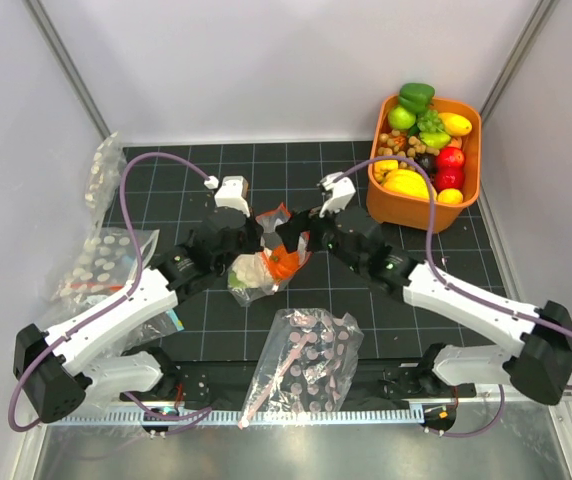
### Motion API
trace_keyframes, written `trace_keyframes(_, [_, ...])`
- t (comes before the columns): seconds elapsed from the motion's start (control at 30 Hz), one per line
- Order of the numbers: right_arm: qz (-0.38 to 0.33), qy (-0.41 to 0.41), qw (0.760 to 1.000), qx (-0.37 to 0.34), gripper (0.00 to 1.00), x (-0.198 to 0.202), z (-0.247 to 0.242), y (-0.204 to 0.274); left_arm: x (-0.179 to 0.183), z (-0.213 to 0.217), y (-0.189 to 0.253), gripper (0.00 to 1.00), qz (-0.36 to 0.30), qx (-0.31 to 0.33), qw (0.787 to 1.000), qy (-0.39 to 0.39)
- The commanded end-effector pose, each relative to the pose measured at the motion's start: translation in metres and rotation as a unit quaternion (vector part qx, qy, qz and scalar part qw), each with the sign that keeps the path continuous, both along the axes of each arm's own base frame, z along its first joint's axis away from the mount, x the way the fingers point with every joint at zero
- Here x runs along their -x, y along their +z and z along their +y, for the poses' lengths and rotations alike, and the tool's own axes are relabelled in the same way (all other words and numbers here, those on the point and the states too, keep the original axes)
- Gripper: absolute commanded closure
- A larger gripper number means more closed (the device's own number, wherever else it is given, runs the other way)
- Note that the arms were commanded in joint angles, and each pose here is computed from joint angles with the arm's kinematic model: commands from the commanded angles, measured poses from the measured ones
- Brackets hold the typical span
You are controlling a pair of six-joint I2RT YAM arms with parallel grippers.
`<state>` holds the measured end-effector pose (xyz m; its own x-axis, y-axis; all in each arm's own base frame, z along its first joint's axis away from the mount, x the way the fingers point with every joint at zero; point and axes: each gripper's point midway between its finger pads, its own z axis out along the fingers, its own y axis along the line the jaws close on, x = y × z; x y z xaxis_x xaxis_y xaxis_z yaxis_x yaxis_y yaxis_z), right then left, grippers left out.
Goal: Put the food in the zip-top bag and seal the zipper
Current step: Place the fake vegetable in the zipper food storage bag, then move the bin to the center of the board.
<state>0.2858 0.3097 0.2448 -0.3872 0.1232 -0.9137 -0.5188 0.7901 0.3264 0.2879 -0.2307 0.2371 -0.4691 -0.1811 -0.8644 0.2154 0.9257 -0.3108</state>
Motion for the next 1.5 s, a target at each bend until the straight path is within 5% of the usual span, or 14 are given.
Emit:
trace_keyframes(0.0, [-0.043,-0.080,0.996,-0.019,0.08,-0.008,-0.034,0.038,-0.006,0.003,0.022,1.00,-0.031,0.033,0.999,0.018])
trace_keyframes(0.33, [-0.058,-0.249,0.967,-0.016,0.07,-0.032,-0.124,0.066,-0.007,0.003,0.021,1.00,-0.031,0.029,0.999,0.018])
trace_keyframes(0.83, [0.004,-0.427,0.904,-0.033,0.04,-0.137,-0.252,0.036,-0.006,0.000,0.021,1.00,-0.029,0.032,0.999,0.013])
trace_keyframes(1.07, [0.065,-0.481,0.872,0.053,0.06,-0.196,-0.299,0.011,-0.007,-0.003,0.017,1.00,-0.024,0.030,0.999,0.009])
trace_keyframes(1.27, [0.179,-0.500,0.828,0.178,0.55,-0.205,-0.328,-0.042,-0.007,-0.004,0.016,1.00,-0.022,0.031,0.999,0.006])
trace_keyframes(1.3, [0.192,-0.501,0.824,0.184,0.74,-0.205,-0.329,-0.048,-0.007,-0.005,0.017,1.00,-0.022,0.032,0.999,0.006])
trace_keyframes(1.4, [0.247,-0.482,0.818,0.195,0.94,-0.182,-0.323,-0.084,-0.008,-0.005,0.013,1.00,-0.019,0.029,0.999,0.007])
trace_keyframes(1.47, [0.252,-0.478,0.825,0.164,0.99,-0.169,-0.315,-0.083,-0.008,-0.008,0.011,1.00,-0.015,0.027,0.999,0.004])
